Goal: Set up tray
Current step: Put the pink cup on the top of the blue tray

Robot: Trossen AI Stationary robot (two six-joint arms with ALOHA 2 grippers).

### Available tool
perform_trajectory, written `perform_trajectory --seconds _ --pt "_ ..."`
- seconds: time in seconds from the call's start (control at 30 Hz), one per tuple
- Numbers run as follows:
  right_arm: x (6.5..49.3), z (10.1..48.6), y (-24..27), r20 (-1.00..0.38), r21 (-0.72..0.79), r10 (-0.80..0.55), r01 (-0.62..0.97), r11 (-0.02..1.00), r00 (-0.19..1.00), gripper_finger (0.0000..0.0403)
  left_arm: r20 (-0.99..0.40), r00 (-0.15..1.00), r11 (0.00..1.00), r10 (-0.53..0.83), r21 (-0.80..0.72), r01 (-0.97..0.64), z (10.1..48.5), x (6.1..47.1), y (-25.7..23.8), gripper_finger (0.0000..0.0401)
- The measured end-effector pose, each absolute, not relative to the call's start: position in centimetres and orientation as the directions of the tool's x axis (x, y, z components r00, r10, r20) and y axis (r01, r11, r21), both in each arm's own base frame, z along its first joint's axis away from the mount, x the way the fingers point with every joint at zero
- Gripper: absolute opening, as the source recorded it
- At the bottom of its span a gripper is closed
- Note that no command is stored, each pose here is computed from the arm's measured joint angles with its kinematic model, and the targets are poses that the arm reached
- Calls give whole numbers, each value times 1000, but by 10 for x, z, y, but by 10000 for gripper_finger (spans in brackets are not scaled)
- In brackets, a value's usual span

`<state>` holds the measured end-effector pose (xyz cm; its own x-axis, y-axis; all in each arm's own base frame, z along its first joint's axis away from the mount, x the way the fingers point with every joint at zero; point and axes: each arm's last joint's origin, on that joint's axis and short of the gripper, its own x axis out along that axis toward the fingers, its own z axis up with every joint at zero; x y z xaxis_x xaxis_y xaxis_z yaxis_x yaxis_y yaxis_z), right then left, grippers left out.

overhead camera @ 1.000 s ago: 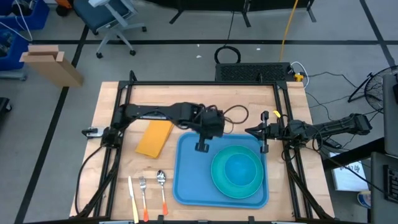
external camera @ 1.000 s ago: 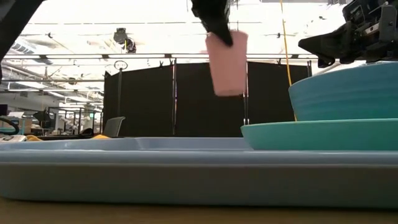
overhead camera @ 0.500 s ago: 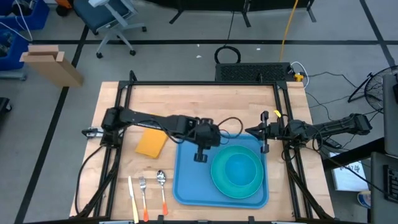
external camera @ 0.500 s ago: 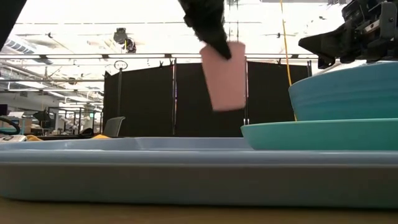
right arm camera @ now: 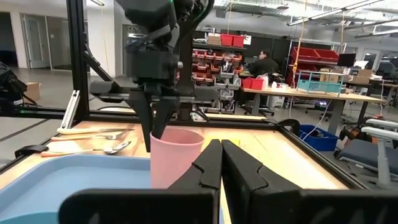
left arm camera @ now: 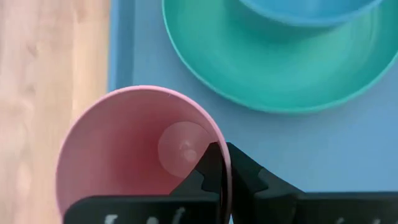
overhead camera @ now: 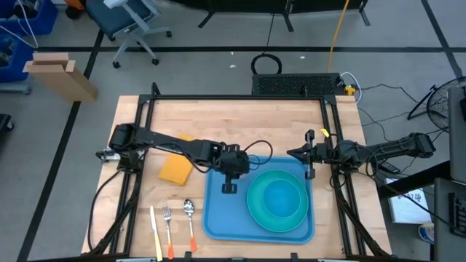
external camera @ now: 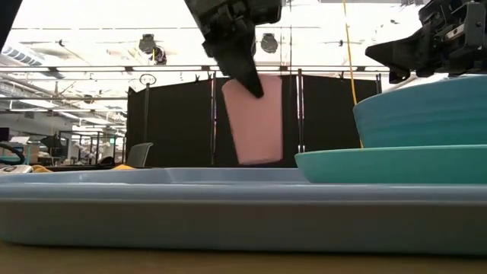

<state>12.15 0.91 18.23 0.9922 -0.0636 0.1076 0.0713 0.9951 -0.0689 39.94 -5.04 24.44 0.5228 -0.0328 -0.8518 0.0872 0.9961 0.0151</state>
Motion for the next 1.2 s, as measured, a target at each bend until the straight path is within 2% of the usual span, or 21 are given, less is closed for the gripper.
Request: perform_trajectory --seconds 0.37,0.8,1.2 --pt "121 182 9 109 -75 -64 73 995 992 0 -879 476 1000 -6 -16 -17 219 409 -53 3" --pt "121 183 9 114 -87 -65 75 993 991 0 -882 470 999 -27 -7 43 233 415 -56 3" --pt "122 182 9 103 -90 -65 75 993 993 0 -906 424 997 0 35 73 209 423 -61 2"
